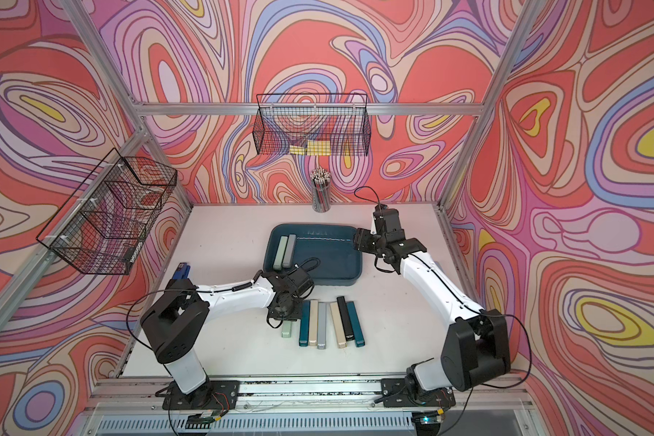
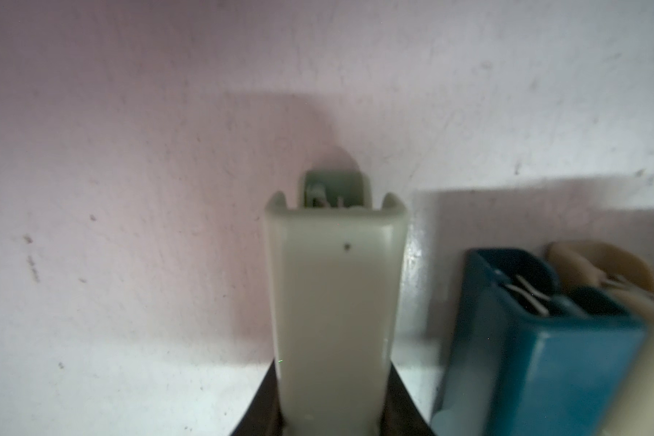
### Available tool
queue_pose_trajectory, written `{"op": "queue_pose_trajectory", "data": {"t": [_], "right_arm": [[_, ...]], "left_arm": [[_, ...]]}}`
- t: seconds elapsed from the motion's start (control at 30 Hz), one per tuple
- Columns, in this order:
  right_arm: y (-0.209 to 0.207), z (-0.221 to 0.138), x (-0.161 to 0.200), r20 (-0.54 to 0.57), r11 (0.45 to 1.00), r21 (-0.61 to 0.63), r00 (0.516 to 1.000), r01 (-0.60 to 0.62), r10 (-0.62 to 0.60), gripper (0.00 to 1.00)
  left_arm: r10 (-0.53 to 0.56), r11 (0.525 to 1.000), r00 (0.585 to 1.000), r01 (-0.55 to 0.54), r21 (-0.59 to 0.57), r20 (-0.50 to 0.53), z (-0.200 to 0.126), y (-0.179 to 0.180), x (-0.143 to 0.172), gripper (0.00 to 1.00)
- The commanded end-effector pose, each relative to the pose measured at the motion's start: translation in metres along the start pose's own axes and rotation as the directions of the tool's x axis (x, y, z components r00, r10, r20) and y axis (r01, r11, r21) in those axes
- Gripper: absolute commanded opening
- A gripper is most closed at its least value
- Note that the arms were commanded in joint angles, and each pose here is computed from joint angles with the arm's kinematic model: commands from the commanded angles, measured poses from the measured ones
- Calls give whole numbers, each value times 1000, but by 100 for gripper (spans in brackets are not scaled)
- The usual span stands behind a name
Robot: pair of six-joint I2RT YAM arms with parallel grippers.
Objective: Put the pruning pliers into the storage box
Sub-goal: Pick up the pruning pliers from the center of the board.
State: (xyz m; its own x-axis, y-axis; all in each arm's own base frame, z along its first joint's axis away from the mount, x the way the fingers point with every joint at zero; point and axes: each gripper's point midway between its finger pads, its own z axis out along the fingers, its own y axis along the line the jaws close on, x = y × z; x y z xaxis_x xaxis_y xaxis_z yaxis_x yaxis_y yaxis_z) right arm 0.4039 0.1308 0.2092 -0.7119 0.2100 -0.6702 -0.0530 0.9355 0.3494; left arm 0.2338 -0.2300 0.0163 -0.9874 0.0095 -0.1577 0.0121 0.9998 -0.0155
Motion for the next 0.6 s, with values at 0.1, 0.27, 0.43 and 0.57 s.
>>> {"op": "queue_pose_trajectory", "data": {"t": [0.1,0.27,0.43,0.57], "right_arm": [[2,3,2,1,1000,-7,1000,4,-4,67],[2,4,1,2,1000,-8,1000,2,-2,67],[3,3,-2,8,1000,-9,1000,3,-3,67],[4,2,-6,17,1000,-11,1000,5,-5,67]], "left_arm": [[4,999,1000,-4,-38,7,-10,7,-2,22],[16,999,999,-15,-41,39,-51,14,-8,22],[18,1000,992,-16,-12,127,-117,9,-32,23],[24,999,981,-33,40,190,-157,-7,-67,24]]}}
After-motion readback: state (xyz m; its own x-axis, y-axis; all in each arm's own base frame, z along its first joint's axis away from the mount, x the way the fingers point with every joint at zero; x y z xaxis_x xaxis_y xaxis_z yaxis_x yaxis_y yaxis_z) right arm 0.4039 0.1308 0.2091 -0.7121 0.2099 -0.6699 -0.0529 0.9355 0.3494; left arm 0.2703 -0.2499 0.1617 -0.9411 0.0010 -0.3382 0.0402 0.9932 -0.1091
